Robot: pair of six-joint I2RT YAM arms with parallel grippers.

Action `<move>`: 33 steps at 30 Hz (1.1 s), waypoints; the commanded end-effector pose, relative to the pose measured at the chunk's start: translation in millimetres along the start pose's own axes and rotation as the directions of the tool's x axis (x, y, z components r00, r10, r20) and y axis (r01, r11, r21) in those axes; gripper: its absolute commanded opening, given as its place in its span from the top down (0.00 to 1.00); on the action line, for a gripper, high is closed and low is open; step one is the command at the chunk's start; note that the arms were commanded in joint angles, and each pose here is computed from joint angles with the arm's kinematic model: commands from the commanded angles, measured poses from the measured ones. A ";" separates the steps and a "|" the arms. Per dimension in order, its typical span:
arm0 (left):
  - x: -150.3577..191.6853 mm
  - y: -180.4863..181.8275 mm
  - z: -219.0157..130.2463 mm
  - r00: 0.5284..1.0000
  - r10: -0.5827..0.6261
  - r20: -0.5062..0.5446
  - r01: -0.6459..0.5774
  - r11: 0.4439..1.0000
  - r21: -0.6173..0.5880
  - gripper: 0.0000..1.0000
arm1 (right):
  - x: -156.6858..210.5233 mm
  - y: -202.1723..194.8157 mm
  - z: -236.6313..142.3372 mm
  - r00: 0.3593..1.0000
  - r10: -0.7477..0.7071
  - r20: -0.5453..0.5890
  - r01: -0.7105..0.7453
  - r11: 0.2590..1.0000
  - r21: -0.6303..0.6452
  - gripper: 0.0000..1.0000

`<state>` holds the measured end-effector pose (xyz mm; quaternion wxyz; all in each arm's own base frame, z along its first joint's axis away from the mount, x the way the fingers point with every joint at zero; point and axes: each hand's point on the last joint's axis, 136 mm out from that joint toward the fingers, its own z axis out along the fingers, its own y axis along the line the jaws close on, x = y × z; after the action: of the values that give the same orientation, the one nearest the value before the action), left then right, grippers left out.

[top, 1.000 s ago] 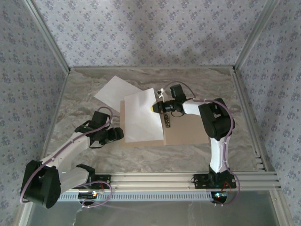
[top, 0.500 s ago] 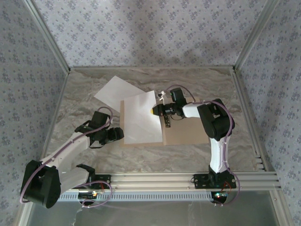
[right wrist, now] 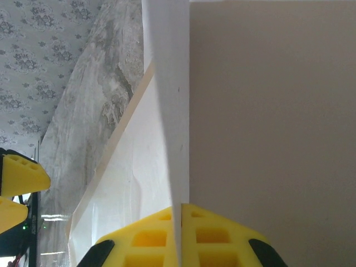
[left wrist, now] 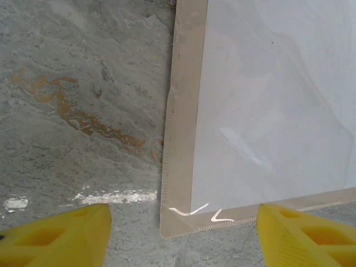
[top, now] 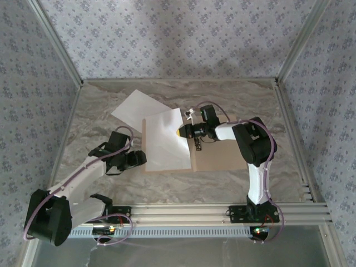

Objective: Put the files into the folder

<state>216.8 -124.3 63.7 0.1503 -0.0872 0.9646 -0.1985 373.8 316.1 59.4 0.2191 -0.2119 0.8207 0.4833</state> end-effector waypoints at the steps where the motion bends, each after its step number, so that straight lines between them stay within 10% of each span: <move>1: -1.5 2.6 -2.6 1.000 -0.015 0.011 0.015 1.000 -0.010 0.30 | -1.8 11.1 -2.1 1.000 0.002 0.016 -0.001 1.000 -0.030 0.98; 33: -0.2 4.3 -1.9 1.000 -0.021 0.013 0.021 1.000 -0.012 0.30 | 7.4 21.5 7.5 0.998 0.039 0.042 -0.036 0.997 -0.065 0.98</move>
<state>216.8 -124.3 63.6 0.1493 -0.0924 0.9641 -0.1992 361.7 326.2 60.7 0.2197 -0.1890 0.8103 0.5094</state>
